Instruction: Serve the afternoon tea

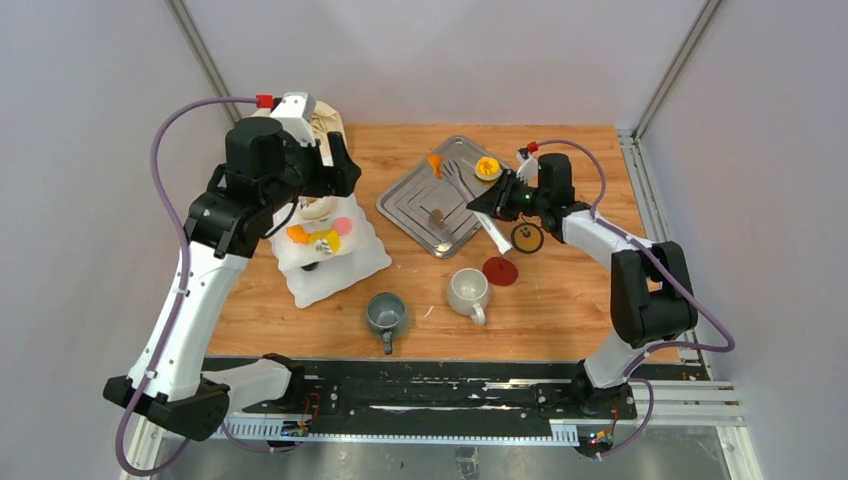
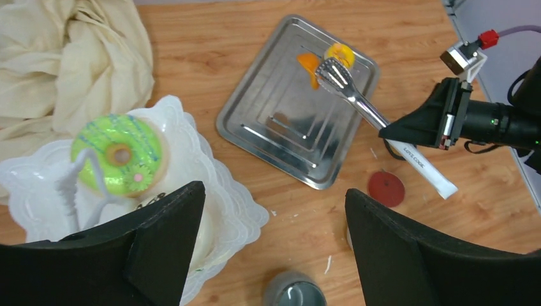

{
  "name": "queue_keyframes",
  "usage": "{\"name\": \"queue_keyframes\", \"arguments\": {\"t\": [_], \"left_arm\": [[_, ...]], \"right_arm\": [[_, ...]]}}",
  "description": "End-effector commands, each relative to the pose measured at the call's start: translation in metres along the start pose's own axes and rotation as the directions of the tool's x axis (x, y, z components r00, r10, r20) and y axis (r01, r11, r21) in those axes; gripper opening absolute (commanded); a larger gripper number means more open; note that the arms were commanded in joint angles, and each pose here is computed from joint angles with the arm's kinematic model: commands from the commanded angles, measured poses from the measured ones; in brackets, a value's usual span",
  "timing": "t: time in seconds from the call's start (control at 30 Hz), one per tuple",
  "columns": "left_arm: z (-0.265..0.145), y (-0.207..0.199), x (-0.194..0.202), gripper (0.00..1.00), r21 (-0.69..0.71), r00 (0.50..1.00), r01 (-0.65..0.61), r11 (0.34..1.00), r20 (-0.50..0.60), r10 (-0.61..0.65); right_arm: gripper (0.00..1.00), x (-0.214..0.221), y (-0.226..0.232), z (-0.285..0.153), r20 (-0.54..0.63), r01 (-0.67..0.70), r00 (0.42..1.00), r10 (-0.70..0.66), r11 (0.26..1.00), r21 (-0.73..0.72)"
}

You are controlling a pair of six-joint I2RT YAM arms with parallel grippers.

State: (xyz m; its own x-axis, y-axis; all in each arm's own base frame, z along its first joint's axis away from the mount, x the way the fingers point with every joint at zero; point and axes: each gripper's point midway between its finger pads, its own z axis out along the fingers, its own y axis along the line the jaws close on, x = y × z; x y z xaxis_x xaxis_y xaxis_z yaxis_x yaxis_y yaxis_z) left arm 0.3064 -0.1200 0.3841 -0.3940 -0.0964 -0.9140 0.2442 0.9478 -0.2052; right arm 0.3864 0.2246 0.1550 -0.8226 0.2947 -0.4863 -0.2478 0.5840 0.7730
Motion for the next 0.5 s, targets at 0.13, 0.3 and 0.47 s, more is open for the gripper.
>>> {"name": "queue_keyframes", "arguments": {"t": [0.13, 0.3, 0.47], "left_arm": [[0.004, -0.027, 0.007, 0.86, 0.129, 0.998, 0.045, 0.991, -0.045, -0.040], [0.001, -0.025, 0.006, 0.86, 0.120, 0.998, 0.048, 0.992, -0.033, -0.044], [-0.002, -0.021, 0.005, 0.86, 0.103, 0.999, 0.044, 0.994, -0.015, -0.043]], "right_arm": [[0.10, -0.027, 0.069, -0.025, 0.083, -0.016, 0.995, 0.049, 0.935, -0.355], [0.09, -0.034, 0.075, -0.026, 0.070, -0.122, 0.982, 0.178, 0.865, -0.486], [0.05, -0.044, 0.071, -0.027, 0.029, -0.250, 0.941, 0.337, 0.752, -0.610]]}}
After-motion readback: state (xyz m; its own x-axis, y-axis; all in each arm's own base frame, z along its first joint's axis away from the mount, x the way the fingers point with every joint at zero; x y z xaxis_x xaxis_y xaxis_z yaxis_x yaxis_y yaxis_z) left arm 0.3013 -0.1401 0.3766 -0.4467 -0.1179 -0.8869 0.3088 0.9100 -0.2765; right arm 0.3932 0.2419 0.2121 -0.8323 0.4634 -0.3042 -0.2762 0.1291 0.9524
